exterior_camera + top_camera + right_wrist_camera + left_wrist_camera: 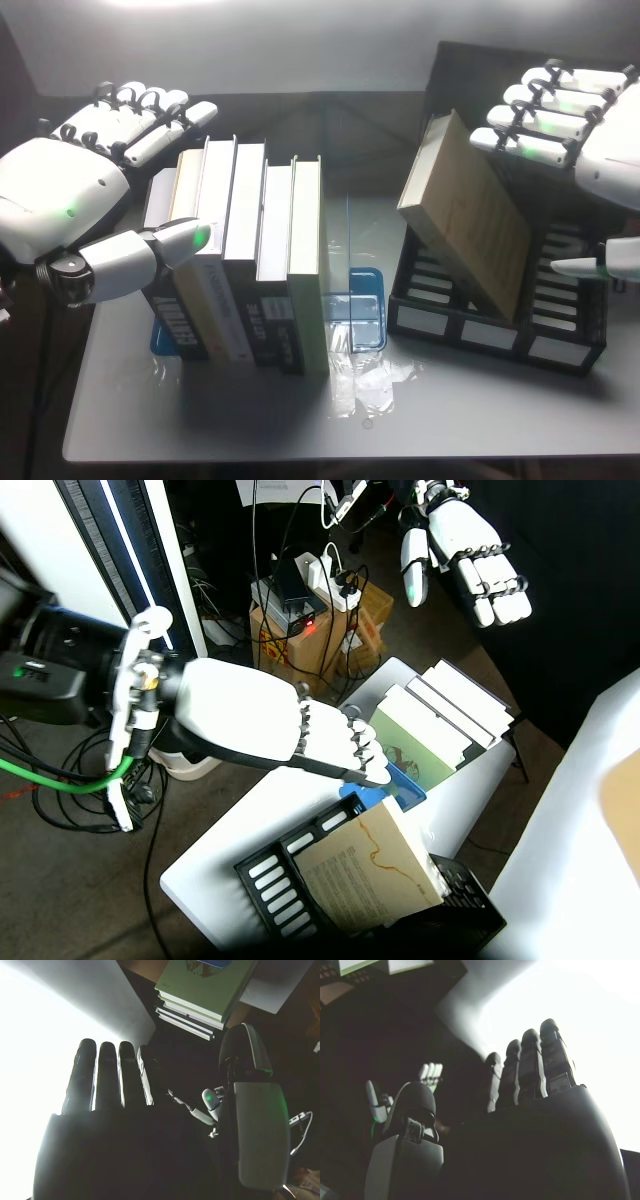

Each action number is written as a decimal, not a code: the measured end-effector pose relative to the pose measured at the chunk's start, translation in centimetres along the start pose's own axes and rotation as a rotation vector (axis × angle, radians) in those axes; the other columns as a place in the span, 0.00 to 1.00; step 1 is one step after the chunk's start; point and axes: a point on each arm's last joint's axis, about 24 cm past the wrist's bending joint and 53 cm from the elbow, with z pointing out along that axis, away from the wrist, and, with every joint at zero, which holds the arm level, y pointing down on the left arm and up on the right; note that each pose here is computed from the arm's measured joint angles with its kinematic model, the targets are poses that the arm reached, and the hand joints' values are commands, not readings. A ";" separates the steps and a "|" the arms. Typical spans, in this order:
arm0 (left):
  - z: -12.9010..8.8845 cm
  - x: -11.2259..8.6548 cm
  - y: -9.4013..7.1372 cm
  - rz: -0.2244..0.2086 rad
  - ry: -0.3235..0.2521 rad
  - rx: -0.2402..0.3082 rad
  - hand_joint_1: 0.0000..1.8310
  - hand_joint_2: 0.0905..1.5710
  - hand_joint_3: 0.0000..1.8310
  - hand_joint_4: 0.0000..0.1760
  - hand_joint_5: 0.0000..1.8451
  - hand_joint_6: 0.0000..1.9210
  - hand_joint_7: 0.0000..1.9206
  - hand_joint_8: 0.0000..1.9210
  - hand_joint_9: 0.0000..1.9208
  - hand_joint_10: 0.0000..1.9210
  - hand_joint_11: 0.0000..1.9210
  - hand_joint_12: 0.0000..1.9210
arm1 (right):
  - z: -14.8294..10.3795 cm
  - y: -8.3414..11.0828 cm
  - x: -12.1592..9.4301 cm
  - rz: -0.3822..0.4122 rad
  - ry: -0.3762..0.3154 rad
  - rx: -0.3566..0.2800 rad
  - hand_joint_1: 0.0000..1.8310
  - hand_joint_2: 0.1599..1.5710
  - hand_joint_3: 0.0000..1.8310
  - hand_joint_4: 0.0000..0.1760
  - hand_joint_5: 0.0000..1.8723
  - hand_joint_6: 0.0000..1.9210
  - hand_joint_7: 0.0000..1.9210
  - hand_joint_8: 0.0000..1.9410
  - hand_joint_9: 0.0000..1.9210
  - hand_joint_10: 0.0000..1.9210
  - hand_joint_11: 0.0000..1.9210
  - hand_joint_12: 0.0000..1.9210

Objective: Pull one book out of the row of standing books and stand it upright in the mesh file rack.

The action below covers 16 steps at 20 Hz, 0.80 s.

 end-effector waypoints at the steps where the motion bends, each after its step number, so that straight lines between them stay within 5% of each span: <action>1: 0.0 0.1 0.0 0.000 0.003 -0.001 0.03 0.86 0.00 0.39 0.00 0.00 0.00 0.00 0.00 0.00 0.00 0.00 | -0.2 0.0 0.0 0.014 -0.005 0.000 0.25 0.71 0.01 0.00 0.00 0.00 0.00 0.00 0.00 0.00 0.00 0.00; 8: -0.2 0.5 -0.8 -0.001 0.009 0.023 0.01 0.87 0.00 0.42 0.00 0.00 0.00 0.00 0.00 0.00 0.00 0.00 | -1.9 -0.5 0.0 0.149 -0.076 0.006 0.21 0.71 0.00 0.00 0.00 0.00 0.00 0.00 0.00 0.00 0.00 0.00; 9: -0.2 0.5 -0.7 -0.001 0.009 0.023 0.01 0.87 0.00 0.38 0.00 0.00 0.00 0.00 0.00 0.00 0.00 0.00 | -2.0 -0.7 -0.3 0.167 -0.087 0.008 0.21 0.70 0.00 0.14 0.00 0.00 0.00 0.00 0.00 0.00 0.00 0.00; 13: -0.2 0.4 -0.8 -0.001 0.008 0.024 0.02 0.88 0.00 0.33 0.00 0.00 0.00 0.00 0.00 0.00 0.00 0.00 | -2.4 -1.6 -0.9 0.249 -0.130 0.011 0.20 0.67 0.00 0.30 0.00 0.00 0.00 0.00 0.00 0.00 0.00 0.00; 14: -0.2 0.4 -0.8 -0.001 0.008 0.024 0.04 0.87 0.00 0.29 0.00 0.00 0.00 0.00 0.00 0.00 0.00 0.00 | -2.2 -2.2 -1.2 0.289 -0.149 0.015 0.21 0.67 0.00 0.52 0.00 0.00 0.00 0.00 0.00 0.00 0.00 0.00; 16: -0.2 0.5 -0.8 -0.001 0.009 0.025 0.04 0.88 0.00 0.06 0.00 0.00 0.00 0.00 0.00 0.00 0.00 0.00 | -1.9 -3.6 -1.9 0.353 -0.183 0.024 0.25 0.68 0.00 0.59 0.00 0.00 0.00 0.00 0.00 0.00 0.00 0.00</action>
